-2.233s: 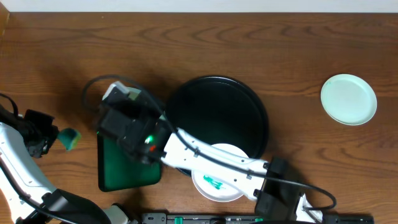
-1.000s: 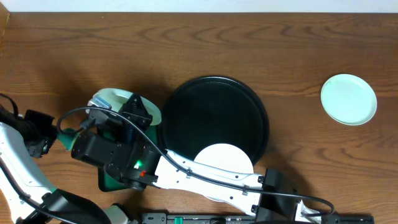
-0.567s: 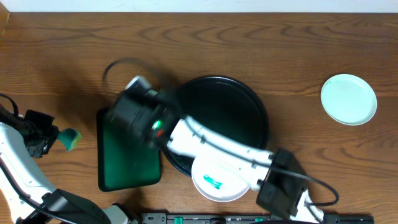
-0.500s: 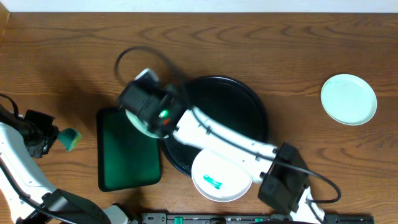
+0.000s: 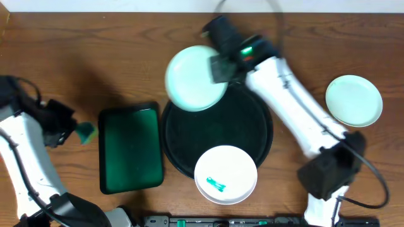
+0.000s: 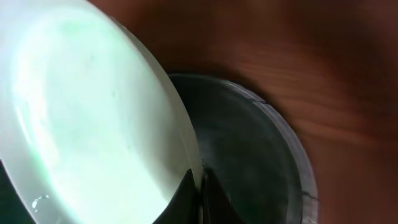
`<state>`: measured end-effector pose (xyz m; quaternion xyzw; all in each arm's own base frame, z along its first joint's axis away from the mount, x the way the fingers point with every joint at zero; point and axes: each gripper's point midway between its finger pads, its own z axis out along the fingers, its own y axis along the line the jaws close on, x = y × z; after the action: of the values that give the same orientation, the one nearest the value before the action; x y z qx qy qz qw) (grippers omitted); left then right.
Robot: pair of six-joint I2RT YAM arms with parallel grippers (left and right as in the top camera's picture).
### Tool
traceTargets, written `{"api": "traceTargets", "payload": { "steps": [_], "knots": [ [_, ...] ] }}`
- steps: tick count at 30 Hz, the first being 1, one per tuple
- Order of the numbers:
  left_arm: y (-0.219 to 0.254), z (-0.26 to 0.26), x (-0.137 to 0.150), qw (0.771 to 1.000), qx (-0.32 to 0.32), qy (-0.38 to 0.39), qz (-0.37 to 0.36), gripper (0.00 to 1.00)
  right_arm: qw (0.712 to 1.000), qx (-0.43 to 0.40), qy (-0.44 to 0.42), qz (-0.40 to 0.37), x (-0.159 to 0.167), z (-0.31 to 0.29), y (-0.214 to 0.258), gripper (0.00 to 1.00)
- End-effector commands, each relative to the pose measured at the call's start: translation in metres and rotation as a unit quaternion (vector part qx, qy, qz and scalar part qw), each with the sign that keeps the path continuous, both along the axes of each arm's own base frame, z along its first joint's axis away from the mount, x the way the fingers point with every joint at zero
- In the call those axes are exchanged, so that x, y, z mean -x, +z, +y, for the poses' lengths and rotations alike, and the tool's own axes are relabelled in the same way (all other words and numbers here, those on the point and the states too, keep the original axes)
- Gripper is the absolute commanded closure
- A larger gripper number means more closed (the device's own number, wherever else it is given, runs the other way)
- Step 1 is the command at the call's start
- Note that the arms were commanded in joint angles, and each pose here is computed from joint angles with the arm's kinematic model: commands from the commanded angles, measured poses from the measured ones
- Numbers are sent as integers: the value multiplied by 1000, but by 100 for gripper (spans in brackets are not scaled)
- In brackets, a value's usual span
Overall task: Clean dirty plates on tray and stack at the side
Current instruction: 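Carry the plate rightward onto the plate at the table's right, then lower the plate onto the stack and open the right gripper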
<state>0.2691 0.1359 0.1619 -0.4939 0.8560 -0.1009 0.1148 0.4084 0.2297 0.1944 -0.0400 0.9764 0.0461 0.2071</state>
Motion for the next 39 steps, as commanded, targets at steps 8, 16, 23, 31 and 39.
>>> {"api": "traceTargets", "payload": {
  "steps": [8, 16, 23, 31, 39],
  "knots": [
    [3, -98, -36, 978, -51, -201, -4, 93, 973, 1, -222, 67, -5, -192, 16, 99],
    [-11, -160, -37, 934, -97, -342, 25, 93, 918, -4, -380, 112, 24, -316, 8, 99],
    [-25, -174, -37, 922, -104, -369, 48, 93, 836, 67, -518, 167, 94, -419, -9, 99],
    [-27, -174, -37, 922, -103, -369, 52, 93, 775, 8, -595, 212, 139, -460, -75, 99],
    [-27, -174, -37, 922, -103, -369, 53, 93, 785, -50, -587, 192, 122, -451, -113, 99]
  ]
}}
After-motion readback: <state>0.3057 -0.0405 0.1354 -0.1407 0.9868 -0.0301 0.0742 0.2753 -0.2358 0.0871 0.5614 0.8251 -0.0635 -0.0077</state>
